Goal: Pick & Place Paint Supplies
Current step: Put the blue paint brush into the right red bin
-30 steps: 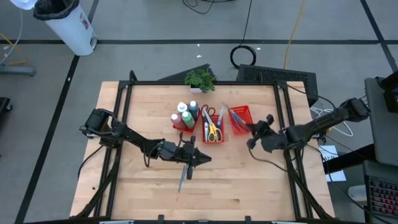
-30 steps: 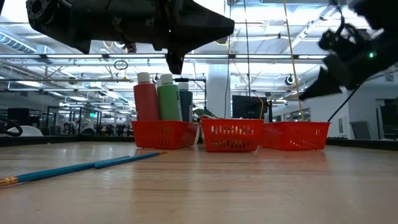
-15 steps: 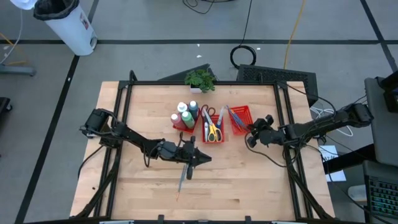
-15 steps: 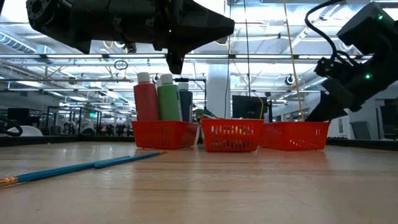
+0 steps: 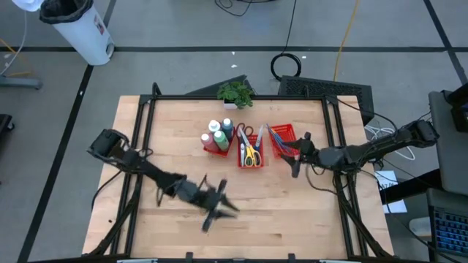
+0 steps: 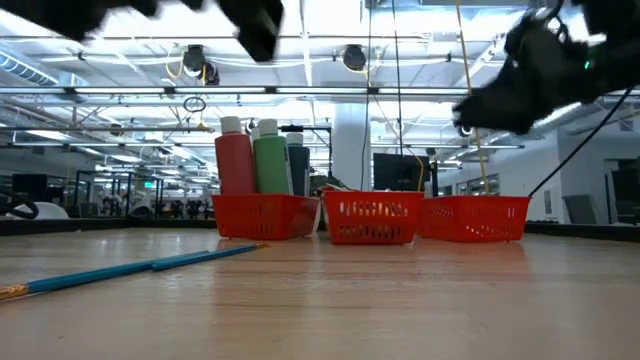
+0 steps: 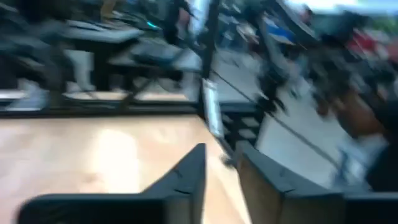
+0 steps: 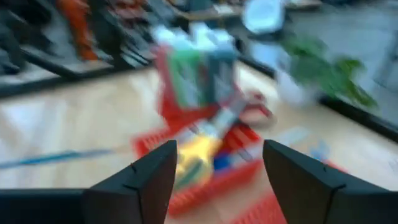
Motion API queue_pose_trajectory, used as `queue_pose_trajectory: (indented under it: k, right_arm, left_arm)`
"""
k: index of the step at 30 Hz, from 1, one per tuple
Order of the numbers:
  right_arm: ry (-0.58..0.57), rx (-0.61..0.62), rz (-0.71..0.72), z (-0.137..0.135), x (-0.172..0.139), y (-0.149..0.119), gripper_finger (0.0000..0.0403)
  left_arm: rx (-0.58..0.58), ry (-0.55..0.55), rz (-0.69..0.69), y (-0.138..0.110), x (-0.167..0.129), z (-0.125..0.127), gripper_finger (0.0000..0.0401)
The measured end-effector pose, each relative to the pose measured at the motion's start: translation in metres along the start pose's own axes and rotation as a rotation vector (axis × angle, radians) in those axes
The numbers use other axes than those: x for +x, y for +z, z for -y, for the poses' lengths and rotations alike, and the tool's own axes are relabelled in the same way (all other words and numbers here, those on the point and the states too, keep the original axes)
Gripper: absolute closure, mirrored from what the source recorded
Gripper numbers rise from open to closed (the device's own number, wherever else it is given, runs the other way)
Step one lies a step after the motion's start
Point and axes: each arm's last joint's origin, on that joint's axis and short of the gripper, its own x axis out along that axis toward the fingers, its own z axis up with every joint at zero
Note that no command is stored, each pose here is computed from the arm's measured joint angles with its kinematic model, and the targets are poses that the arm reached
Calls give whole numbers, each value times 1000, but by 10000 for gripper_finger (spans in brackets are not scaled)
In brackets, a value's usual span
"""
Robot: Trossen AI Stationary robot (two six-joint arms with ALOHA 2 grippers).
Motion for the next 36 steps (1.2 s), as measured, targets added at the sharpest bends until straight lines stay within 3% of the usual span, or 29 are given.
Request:
queue_pose_trajectory:
  k: [3, 7, 11, 15, 24, 36]
  right_arm:
    - [92, 6, 102, -9, -5, 11, 169]
    - [167, 16, 191, -18, -12, 20, 177]
    - [202, 18, 225, -23, -17, 23, 185]
    - [210, 29, 237, -25, -17, 24, 191]
    - [209, 10, 220, -26, -15, 21, 202]
    - [208, 6, 215, -26, -15, 20, 202]
  left_arm:
    - [59, 7, -127, -5, -7, 27, 258]
    - [-47, 266, -360, -25, -18, 39, 197]
    - [-202, 522, -404, -36, -23, 26, 171]
    - [-226, 655, -422, -47, -20, 2, 175]
    - [-244, 778, -525, -69, -18, -45, 215]
    - [-282, 815, -640, -79, -25, -61, 265]
